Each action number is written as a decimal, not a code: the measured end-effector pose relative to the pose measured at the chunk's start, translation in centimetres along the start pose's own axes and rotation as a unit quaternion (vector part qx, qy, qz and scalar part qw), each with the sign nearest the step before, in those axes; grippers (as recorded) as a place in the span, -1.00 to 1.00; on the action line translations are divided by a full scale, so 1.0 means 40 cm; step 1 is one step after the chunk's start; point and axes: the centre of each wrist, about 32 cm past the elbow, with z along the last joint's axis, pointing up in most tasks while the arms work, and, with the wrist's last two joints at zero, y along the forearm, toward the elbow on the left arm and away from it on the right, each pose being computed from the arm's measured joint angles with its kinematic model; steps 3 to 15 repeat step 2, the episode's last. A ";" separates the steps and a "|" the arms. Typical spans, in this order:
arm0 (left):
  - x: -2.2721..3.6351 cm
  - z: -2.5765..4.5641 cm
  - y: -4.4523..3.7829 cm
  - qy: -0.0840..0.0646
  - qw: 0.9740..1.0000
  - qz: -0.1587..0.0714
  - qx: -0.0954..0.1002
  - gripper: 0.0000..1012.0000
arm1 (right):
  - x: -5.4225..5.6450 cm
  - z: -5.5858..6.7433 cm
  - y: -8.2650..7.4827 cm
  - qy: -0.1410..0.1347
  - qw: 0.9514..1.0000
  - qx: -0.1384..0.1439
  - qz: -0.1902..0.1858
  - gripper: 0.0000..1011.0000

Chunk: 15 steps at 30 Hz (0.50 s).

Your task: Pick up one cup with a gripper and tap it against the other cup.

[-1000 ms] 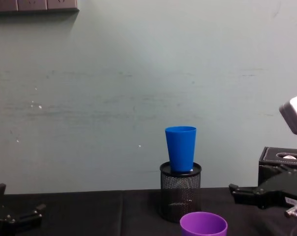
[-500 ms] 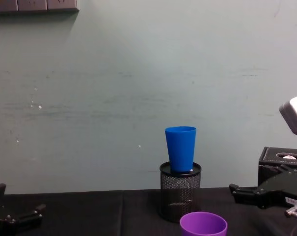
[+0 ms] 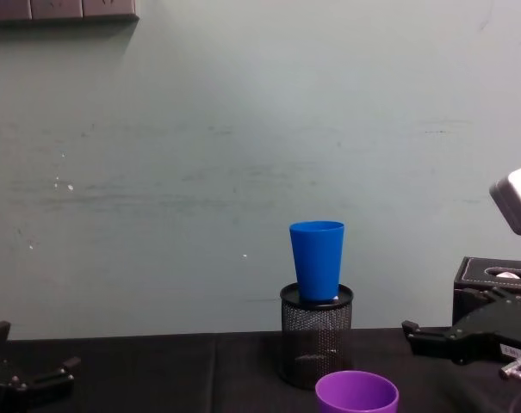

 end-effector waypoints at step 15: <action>0.000 0.000 0.000 0.000 1.000 0.000 0.000 1.00 | 0.000 0.000 0.000 0.000 1.000 0.000 0.000 0.98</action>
